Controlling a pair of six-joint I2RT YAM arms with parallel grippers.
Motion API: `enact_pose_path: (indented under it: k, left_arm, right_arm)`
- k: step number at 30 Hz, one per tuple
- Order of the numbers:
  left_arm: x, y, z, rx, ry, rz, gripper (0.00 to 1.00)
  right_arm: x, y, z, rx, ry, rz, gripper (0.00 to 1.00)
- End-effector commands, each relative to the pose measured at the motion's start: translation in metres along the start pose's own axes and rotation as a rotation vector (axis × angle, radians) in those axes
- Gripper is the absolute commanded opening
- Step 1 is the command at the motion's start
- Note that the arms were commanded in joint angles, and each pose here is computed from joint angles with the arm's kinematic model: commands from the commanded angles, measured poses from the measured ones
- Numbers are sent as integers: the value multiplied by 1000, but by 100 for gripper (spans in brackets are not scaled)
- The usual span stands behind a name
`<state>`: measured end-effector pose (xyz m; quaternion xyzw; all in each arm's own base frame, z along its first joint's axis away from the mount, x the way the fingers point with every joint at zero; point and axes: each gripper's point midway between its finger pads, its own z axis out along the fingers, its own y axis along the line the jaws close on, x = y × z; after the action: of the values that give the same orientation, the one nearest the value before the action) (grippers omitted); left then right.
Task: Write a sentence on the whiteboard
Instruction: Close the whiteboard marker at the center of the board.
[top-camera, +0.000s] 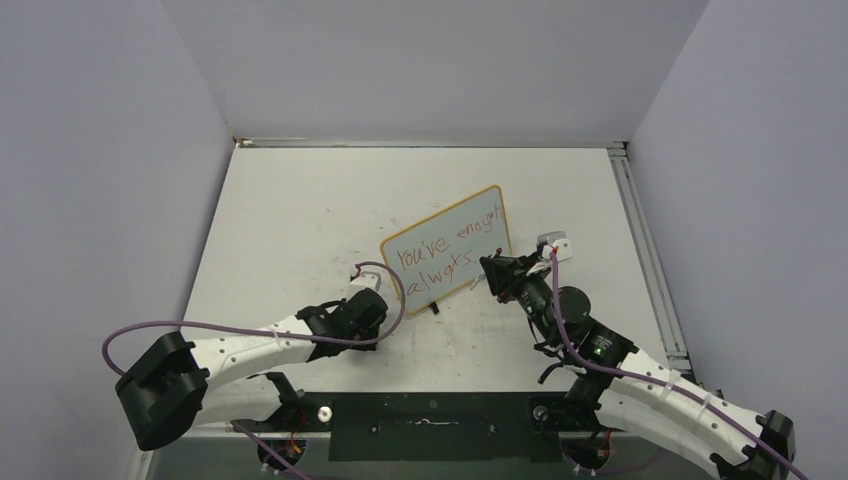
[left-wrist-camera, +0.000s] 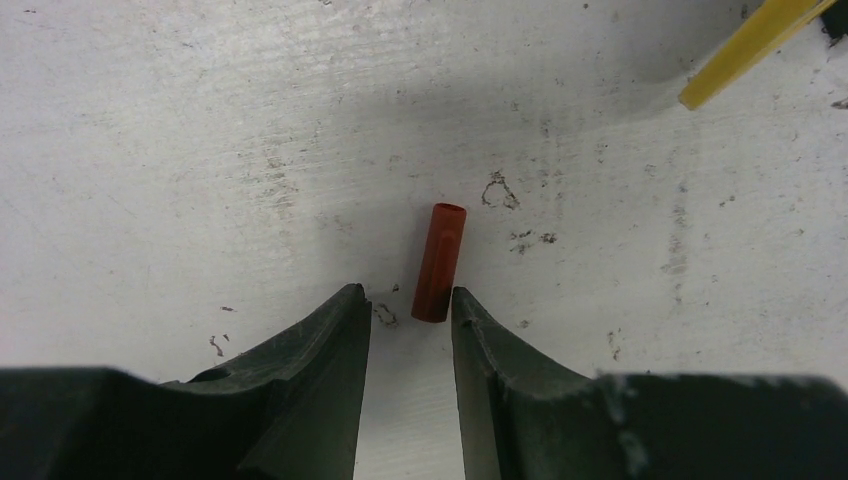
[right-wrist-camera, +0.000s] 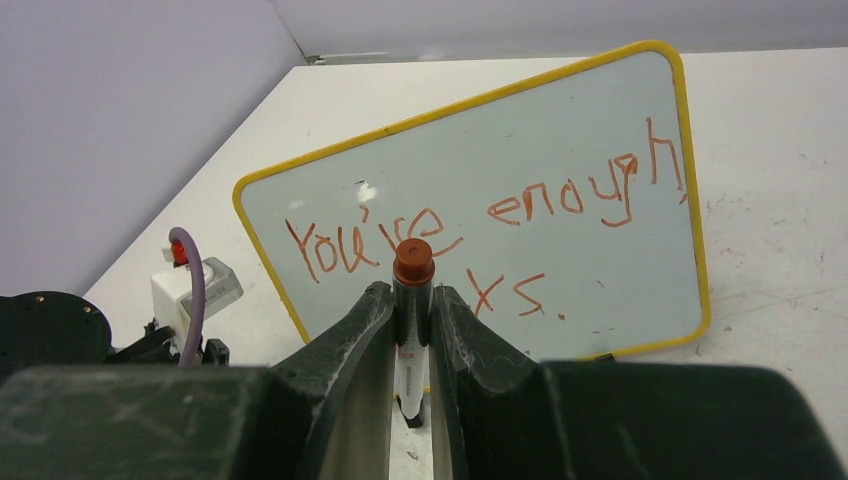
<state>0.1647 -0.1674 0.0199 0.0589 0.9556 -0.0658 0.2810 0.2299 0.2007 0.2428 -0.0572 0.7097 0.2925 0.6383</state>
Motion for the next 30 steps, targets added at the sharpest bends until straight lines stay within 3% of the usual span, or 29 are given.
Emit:
enact_pose_path:
  k: [1,9,14,16,19,23,30]
  left_arm:
    - [-19,-20,0,55,-50,-17,34]
    - [-12,-15,4,-16,-11,47,32]
    - [-6,-19,8,0,12,53,16]
    - [-3,-19,8,-3,23,58,3]
    - [0,-19,6,2,17,59,0]
    - [-10,-28,-6,76,-83,29,0]
    - [-29,-93,-55,519,-412,53,0]
  right_arm:
    - [-2,2,1,-3,-11,0,5]
    - [3,-1,0,6,-3,1,5]
    - [4,-2,0,11,0,2,5]
    - [4,-3,0,17,1,7,5]
    - [5,1,0,-4,6,13,5]
    - [6,10,2,-37,21,63,5]
    - [25,24,1,-72,97,236,5]
